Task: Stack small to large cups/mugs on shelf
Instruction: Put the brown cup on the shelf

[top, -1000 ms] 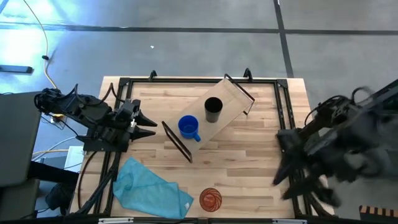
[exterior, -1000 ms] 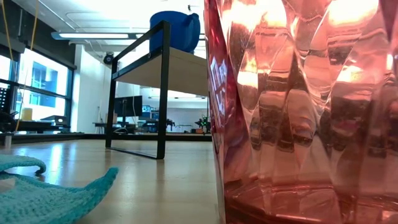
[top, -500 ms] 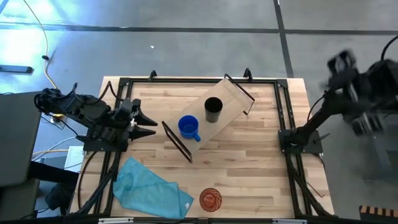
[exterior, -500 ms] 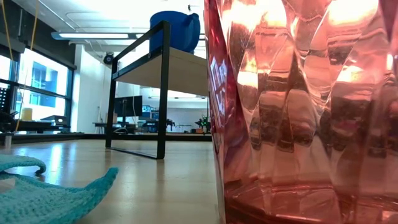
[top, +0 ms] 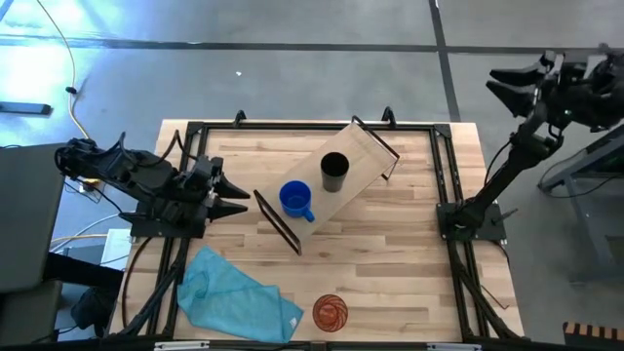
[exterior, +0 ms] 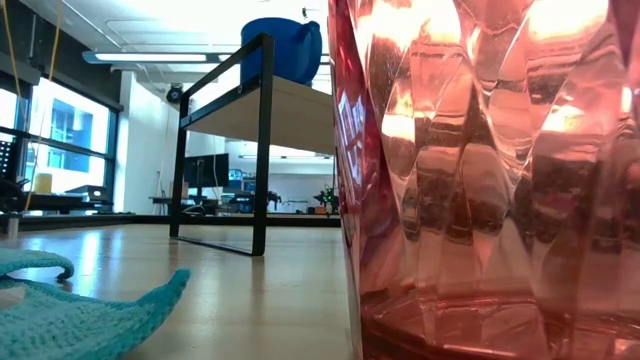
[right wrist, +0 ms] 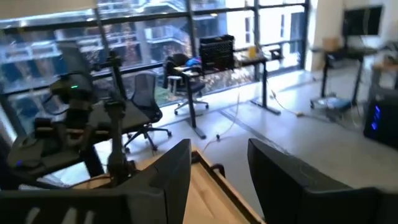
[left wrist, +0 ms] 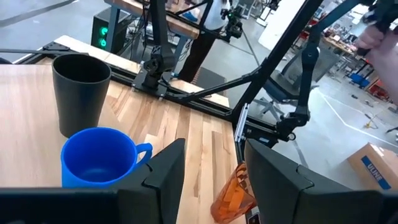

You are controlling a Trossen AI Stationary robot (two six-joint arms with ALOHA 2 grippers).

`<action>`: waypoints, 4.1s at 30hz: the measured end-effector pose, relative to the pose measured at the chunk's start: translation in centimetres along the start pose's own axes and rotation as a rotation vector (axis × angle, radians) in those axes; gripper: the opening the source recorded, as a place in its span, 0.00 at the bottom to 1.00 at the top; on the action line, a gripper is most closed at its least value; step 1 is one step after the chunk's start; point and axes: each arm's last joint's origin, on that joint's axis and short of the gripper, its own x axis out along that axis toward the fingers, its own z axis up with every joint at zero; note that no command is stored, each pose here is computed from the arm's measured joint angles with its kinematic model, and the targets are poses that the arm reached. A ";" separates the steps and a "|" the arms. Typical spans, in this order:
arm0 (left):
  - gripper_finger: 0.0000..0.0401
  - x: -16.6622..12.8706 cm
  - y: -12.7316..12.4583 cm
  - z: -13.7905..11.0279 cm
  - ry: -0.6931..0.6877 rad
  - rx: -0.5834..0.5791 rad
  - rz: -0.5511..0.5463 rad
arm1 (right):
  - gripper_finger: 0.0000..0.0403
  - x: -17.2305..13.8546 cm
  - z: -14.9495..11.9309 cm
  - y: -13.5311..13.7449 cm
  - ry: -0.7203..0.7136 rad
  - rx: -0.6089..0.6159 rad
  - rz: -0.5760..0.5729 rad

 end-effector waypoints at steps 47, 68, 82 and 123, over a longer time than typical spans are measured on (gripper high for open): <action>0.39 2.5 -0.5 -0.3 0.004 0.006 0.049 | 0.37 0.7 -16.0 15.8 0.014 0.094 0.402; 0.39 4.0 -1.1 -0.3 -0.010 -0.003 0.007 | 0.37 7.2 -13.6 19.7 -0.416 -0.079 0.952; 0.39 4.0 -1.2 -0.2 -0.010 -0.002 0.003 | 0.37 12.4 -14.4 18.9 -0.337 -0.049 1.066; 0.39 4.0 -1.2 -0.2 -0.010 -0.002 0.004 | 0.37 12.7 -27.0 17.8 0.102 0.373 0.858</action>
